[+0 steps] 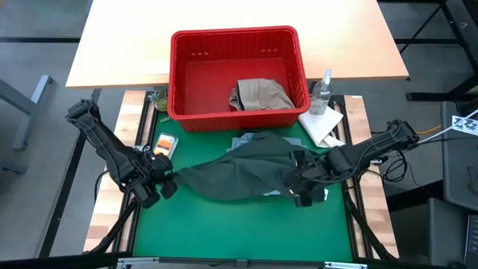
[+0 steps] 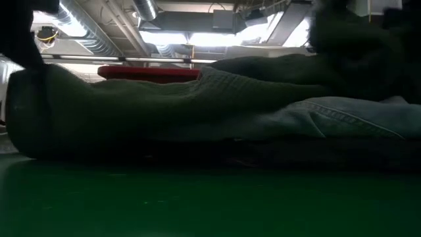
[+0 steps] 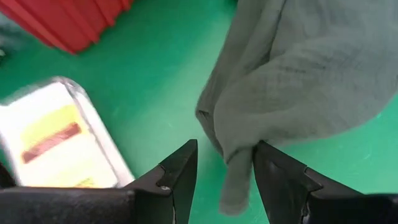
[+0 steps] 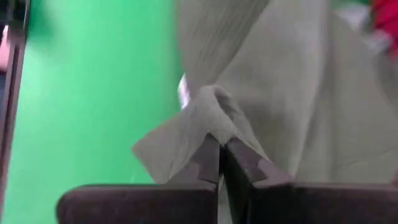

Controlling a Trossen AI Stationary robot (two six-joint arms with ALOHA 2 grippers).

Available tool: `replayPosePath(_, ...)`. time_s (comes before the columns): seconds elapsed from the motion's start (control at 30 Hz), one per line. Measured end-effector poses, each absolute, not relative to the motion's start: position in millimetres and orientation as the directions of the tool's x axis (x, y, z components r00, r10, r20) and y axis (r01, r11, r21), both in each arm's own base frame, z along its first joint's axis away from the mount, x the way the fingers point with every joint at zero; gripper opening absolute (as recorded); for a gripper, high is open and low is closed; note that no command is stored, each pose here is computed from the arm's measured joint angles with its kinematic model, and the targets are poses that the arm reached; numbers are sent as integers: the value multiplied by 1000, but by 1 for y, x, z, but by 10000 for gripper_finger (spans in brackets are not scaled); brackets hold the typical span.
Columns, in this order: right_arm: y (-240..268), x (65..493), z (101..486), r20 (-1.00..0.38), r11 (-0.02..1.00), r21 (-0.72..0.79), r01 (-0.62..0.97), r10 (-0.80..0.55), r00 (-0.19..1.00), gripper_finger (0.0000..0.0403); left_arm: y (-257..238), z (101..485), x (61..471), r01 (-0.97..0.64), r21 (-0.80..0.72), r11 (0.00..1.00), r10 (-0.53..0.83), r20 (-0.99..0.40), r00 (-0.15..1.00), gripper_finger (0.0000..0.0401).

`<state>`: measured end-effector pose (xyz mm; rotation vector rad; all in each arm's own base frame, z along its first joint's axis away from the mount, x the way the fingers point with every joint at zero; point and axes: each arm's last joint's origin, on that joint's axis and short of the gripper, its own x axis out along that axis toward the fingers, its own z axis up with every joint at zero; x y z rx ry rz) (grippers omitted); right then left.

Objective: Fold laundry
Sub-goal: Fold the green shirt

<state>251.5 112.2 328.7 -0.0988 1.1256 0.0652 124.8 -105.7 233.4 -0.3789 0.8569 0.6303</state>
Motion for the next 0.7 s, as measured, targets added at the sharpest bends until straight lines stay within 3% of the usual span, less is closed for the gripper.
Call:
replayPosePath(0.33, 101, 250, 419, -665, 957, -290, 7, -207, 717, 4, -94, 290, 115, -533, -57, 844, 320, -745, 586, 148)
replayPosePath(0.7, 83, 227, 482, -441, 860, -458, 226, -440, 782, 5, -105, 300, 131, -513, -161, 843, 337, -584, 738, 148)
